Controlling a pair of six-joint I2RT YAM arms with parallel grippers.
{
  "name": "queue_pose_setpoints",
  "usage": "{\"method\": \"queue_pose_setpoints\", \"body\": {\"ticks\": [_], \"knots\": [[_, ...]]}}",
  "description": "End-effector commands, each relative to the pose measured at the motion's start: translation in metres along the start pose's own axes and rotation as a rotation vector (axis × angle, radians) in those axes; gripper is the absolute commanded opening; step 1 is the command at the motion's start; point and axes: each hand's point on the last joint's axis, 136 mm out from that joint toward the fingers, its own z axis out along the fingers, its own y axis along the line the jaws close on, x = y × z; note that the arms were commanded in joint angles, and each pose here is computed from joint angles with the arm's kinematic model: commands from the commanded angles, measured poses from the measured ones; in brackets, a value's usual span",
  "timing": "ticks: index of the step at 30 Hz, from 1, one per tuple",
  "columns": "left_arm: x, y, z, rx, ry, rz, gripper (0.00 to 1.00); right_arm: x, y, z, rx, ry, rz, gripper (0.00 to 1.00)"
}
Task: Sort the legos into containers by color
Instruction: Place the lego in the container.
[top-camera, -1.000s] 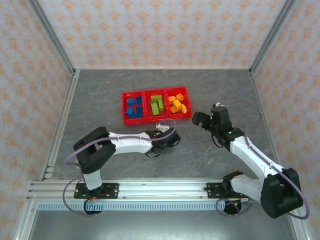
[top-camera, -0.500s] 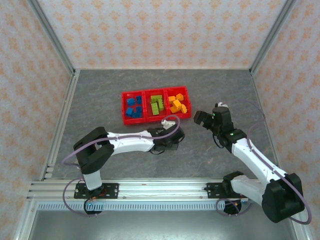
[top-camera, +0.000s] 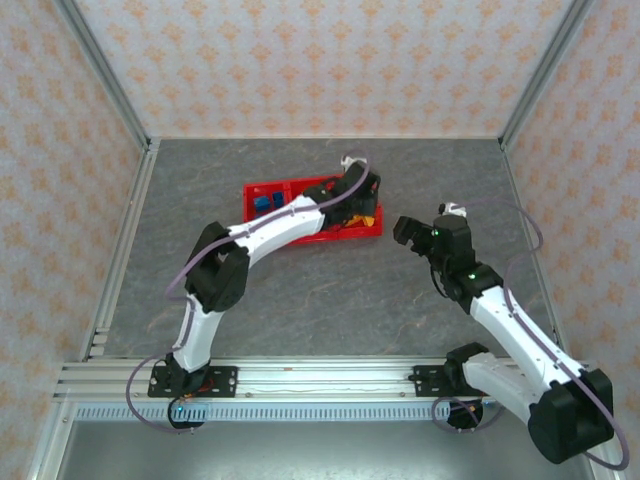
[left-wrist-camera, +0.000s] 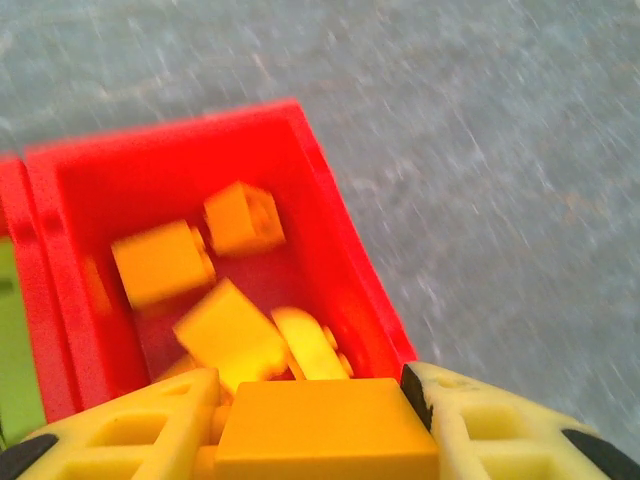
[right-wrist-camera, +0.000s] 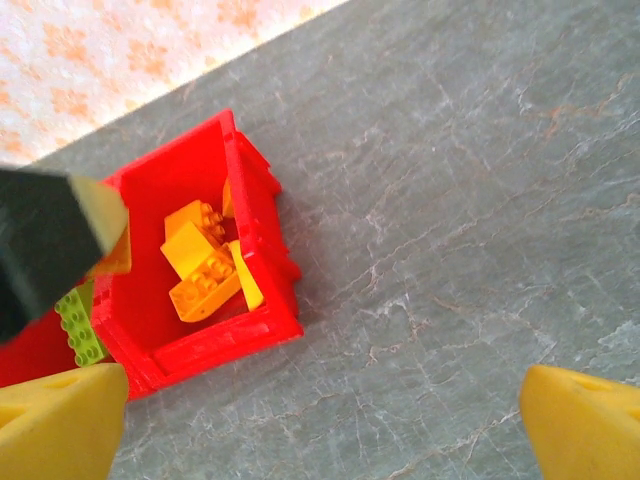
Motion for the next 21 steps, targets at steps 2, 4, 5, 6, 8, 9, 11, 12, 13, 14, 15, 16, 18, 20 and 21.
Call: {"method": "queue_pose_setpoints", "body": {"ticks": [2, 4, 5, 6, 8, 9, 11, 12, 13, 14, 15, 16, 18, 20, 21], "knots": [[-0.026, 0.006, 0.013, -0.017, -0.022, 0.064, 0.26, 0.004, -0.016, -0.008, 0.048, -0.022, 0.003, 1.00], [-0.028, 0.008, 0.022, -0.024, -0.040, 0.074, 0.26, 0.005, -0.018, -0.010, 0.049, -0.024, 0.004, 1.00], [-0.028, 0.011, 0.028, -0.036, -0.044, 0.071, 0.26, 0.006, -0.019, -0.011, 0.057, -0.024, 0.003, 1.00], [-0.027, 0.014, 0.033, -0.041, -0.043, 0.066, 0.26, 0.006, -0.021, -0.012, 0.062, -0.025, 0.001, 1.00], [-0.024, 0.019, 0.042, -0.046, -0.038, 0.052, 0.26, 0.007, -0.023, -0.013, 0.075, -0.020, -0.004, 1.00], [-0.023, 0.021, 0.046, -0.050, -0.037, 0.045, 0.26, 0.008, -0.024, -0.013, 0.078, -0.021, -0.008, 1.00], [-0.022, 0.024, 0.052, -0.060, -0.044, 0.036, 0.26, 0.010, -0.026, -0.012, 0.083, -0.017, -0.013, 1.00], [-0.023, 0.026, 0.055, -0.065, -0.052, 0.033, 0.26, 0.011, -0.026, -0.012, 0.084, -0.013, -0.019, 1.00], [-0.024, 0.026, 0.057, -0.064, -0.058, 0.031, 0.26, 0.011, -0.027, -0.012, 0.087, -0.011, -0.023, 1.00], [-0.025, 0.027, 0.059, -0.066, -0.068, 0.029, 0.26, 0.011, -0.028, -0.012, 0.092, -0.009, -0.027, 1.00], [-0.028, 0.027, 0.060, -0.065, -0.077, 0.030, 0.27, 0.011, -0.028, -0.012, 0.096, -0.009, -0.031, 1.00], [-0.029, 0.027, 0.061, -0.065, -0.083, 0.028, 0.28, 0.011, -0.028, -0.013, 0.097, -0.010, -0.030, 1.00], [-0.032, 0.029, 0.064, -0.066, -0.093, 0.026, 0.32, 0.011, -0.029, -0.012, 0.096, -0.011, -0.032, 1.00], [-0.035, 0.029, 0.067, -0.061, -0.095, 0.023, 0.37, 0.011, -0.028, -0.012, 0.095, -0.010, -0.033, 1.00], [-0.037, 0.028, 0.067, -0.055, -0.097, 0.023, 0.45, 0.011, -0.028, -0.011, 0.096, -0.009, -0.033, 1.00]]}}
